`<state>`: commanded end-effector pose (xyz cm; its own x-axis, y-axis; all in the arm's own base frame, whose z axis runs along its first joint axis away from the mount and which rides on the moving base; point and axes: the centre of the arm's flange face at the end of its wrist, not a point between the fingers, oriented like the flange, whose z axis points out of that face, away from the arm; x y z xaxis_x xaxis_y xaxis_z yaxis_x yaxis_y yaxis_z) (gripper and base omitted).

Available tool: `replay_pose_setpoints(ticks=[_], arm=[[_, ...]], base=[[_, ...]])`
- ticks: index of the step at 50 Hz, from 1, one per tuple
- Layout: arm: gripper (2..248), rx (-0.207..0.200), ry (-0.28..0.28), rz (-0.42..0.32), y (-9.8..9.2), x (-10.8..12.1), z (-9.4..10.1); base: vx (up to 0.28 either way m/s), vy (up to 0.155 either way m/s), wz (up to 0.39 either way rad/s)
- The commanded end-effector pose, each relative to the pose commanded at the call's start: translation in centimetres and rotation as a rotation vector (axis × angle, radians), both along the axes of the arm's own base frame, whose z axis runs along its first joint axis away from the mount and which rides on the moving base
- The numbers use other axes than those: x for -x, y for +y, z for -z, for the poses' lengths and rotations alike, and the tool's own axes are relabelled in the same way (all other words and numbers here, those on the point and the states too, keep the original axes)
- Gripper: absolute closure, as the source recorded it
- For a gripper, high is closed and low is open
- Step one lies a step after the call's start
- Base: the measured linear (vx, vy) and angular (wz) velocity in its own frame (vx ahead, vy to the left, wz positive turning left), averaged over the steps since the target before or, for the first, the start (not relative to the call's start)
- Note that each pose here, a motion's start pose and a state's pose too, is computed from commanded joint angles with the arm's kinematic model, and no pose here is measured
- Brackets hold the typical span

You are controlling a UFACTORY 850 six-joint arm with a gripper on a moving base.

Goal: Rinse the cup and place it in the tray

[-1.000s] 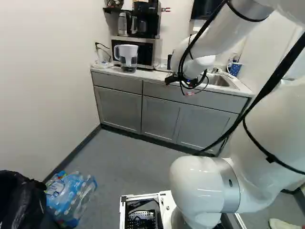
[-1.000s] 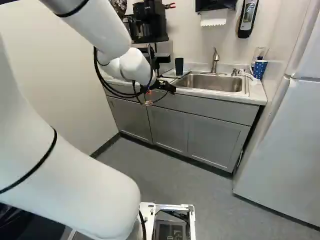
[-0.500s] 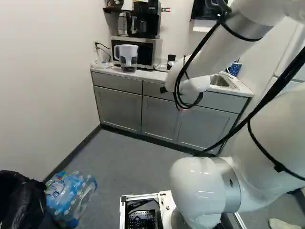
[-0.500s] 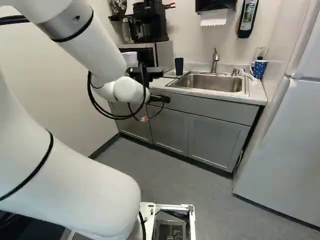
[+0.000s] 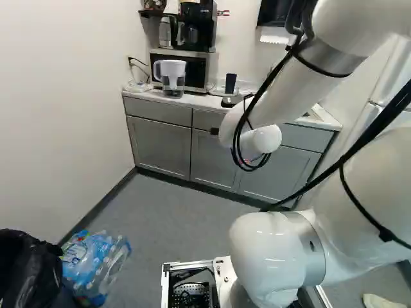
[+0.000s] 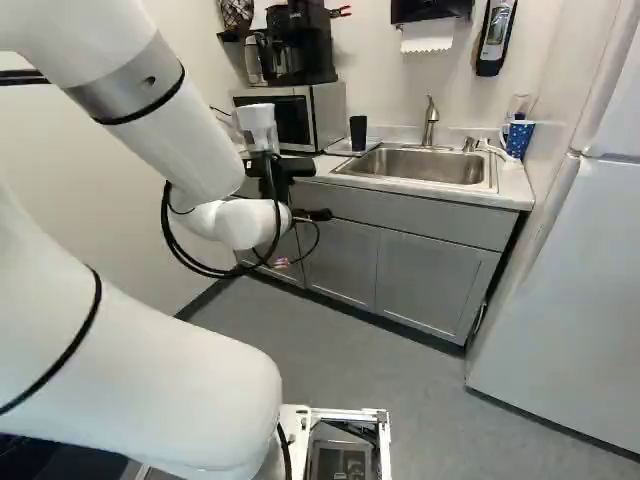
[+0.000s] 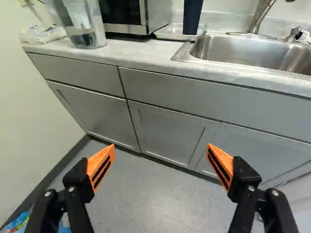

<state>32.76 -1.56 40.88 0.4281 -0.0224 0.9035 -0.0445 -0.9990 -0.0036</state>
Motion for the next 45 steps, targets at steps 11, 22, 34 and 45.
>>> replay_pose_setpoints(ticks=[11, 22, 34, 45], arm=[[3, 0.002, -0.033, -0.013, 0.5, 1.6, 1.3], [3, 0.003, -0.060, -0.024, 0.9, 3.0, 2.4], [3, 0.005, -0.083, -0.033, 1.2, 4.2, 3.3], [3, 0.005, -0.098, -0.039, 1.4, 5.0, 3.8]], base=[[0.000, 0.000, 0.000], [0.000, 0.000, 0.000], [0.000, 0.000, 0.000], [0.000, 0.000, 0.000]])
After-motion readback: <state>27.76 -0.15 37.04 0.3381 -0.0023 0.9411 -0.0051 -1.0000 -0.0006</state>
